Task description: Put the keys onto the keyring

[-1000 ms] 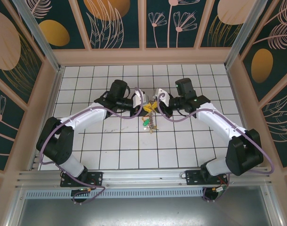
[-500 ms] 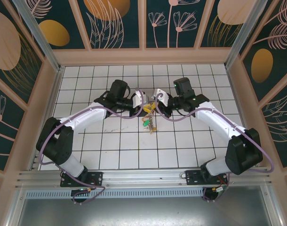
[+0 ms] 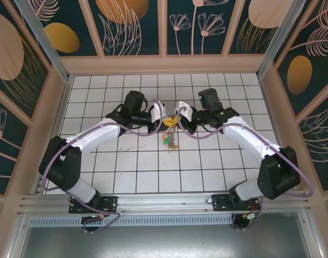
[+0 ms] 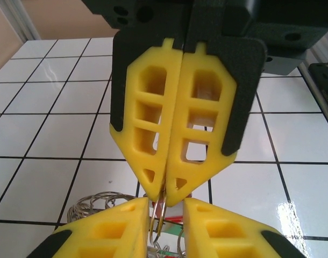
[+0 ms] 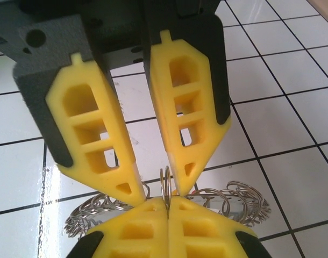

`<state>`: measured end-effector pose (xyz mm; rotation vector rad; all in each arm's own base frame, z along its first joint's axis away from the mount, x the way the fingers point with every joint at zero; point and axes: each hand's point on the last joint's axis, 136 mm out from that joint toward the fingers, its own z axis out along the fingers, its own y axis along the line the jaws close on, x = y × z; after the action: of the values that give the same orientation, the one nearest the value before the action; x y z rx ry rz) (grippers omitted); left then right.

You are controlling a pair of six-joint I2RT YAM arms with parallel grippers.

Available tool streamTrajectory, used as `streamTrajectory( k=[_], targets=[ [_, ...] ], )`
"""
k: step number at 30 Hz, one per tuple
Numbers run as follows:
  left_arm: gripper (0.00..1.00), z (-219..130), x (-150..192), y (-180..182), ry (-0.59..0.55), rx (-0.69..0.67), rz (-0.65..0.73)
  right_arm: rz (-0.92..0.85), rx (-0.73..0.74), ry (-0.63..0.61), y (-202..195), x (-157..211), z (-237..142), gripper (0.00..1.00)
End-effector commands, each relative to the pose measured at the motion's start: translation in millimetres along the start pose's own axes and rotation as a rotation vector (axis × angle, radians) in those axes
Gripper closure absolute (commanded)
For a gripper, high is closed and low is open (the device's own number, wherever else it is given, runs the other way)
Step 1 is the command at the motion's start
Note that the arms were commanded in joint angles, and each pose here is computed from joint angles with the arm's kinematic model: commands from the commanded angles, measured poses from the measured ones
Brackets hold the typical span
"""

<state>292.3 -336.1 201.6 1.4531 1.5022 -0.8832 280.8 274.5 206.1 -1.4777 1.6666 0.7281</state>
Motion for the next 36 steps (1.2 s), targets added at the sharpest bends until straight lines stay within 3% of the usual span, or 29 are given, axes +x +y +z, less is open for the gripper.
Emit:
streamTrajectory(
  k=[1,6,8,9,13,21,36],
  targets=[
    [0.76,3.2,1.6,0.0,0.018,0.008,0.015,-0.075,-0.010,-0.084,6.2,-24.9,-8.1,1.00],
    [0.86,4.2,3.6,0.2,0.027,0.015,0.012,-0.070,-0.013,-0.090,7.8,-22.8,-7.4,1.00],
    [0.98,3.8,2.2,-0.2,0.019,0.017,0.012,-0.069,-0.011,-0.089,7.9,-22.0,-7.2,1.00],
    [1.00,3.8,0.0,-1.5,0.010,0.023,0.016,-0.067,-0.009,-0.085,7.7,-20.6,-6.9,1.00],
    [1.00,0.9,-6.8,1.4,-0.035,-0.006,0.015,-0.053,-0.002,-0.068,8.4,-9.1,-6.2,1.00],
    [1.00,-17.4,-48.3,-14.0,-0.279,0.101,0.021,-0.010,-0.027,-0.135,9.0,2.0,-6.8,0.88],
    [1.00,-19.5,-51.0,-19.1,-0.361,0.130,-0.014,0.004,-0.061,-0.235,6.6,-3.6,-18.5,0.84]
  ],
)
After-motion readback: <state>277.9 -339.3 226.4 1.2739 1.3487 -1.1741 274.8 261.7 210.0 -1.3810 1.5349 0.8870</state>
